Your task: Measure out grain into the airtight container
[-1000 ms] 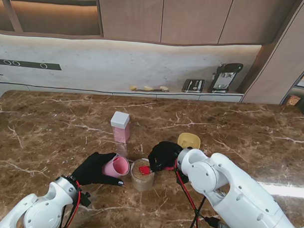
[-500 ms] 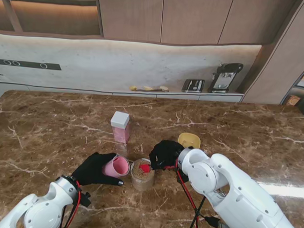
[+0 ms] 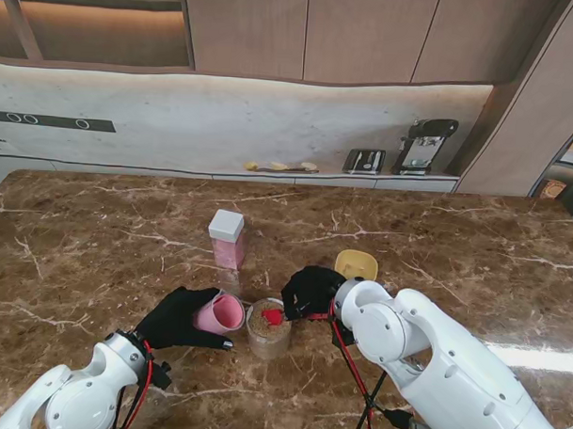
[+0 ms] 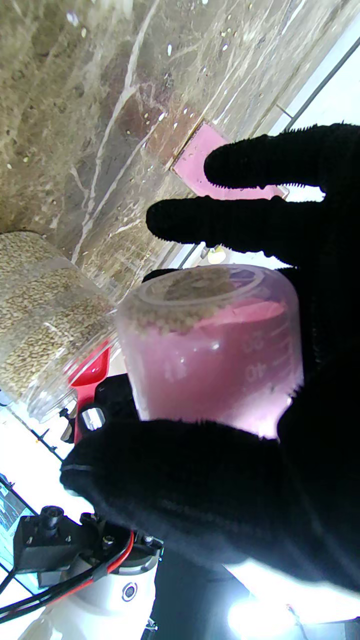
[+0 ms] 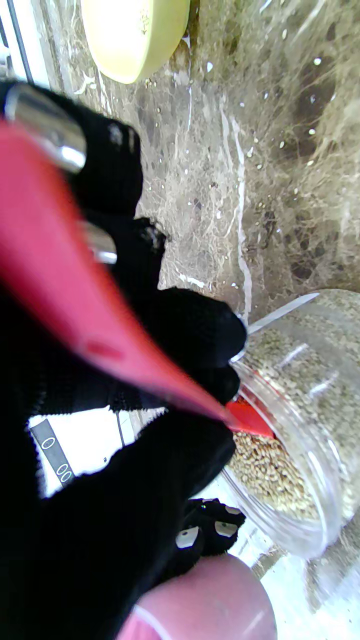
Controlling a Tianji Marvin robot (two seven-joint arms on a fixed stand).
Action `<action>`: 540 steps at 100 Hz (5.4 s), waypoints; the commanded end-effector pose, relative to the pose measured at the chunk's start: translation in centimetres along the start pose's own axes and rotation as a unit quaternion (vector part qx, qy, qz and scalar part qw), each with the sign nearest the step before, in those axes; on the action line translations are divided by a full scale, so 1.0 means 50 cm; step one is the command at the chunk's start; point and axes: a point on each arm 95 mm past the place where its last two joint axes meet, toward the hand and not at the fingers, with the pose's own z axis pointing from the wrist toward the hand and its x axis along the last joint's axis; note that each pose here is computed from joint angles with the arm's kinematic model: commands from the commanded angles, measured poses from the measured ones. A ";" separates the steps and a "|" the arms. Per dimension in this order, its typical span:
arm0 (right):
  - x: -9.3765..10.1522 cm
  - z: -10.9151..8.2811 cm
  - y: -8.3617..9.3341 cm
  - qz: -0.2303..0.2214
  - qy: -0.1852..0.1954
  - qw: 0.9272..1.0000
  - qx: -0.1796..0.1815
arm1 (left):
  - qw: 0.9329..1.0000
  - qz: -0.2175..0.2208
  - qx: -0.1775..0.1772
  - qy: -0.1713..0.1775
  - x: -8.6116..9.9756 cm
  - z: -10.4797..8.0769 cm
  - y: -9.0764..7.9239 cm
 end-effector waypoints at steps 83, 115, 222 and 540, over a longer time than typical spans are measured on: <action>-0.002 -0.001 -0.013 -0.004 0.001 1.000 0.003 | 1.000 -0.002 -0.002 -0.003 -0.004 -0.003 0.009; 0.001 -0.004 -0.010 -0.020 0.010 1.000 0.010 | 1.000 -0.003 -0.001 -0.003 -0.004 -0.003 0.009; 0.001 -0.007 -0.001 -0.056 0.019 0.998 0.004 | 1.000 -0.006 0.002 -0.002 -0.004 -0.002 0.007; 0.029 -0.021 0.009 -0.101 0.051 0.991 -0.066 | 1.000 -0.004 0.013 -0.002 -0.006 -0.008 0.004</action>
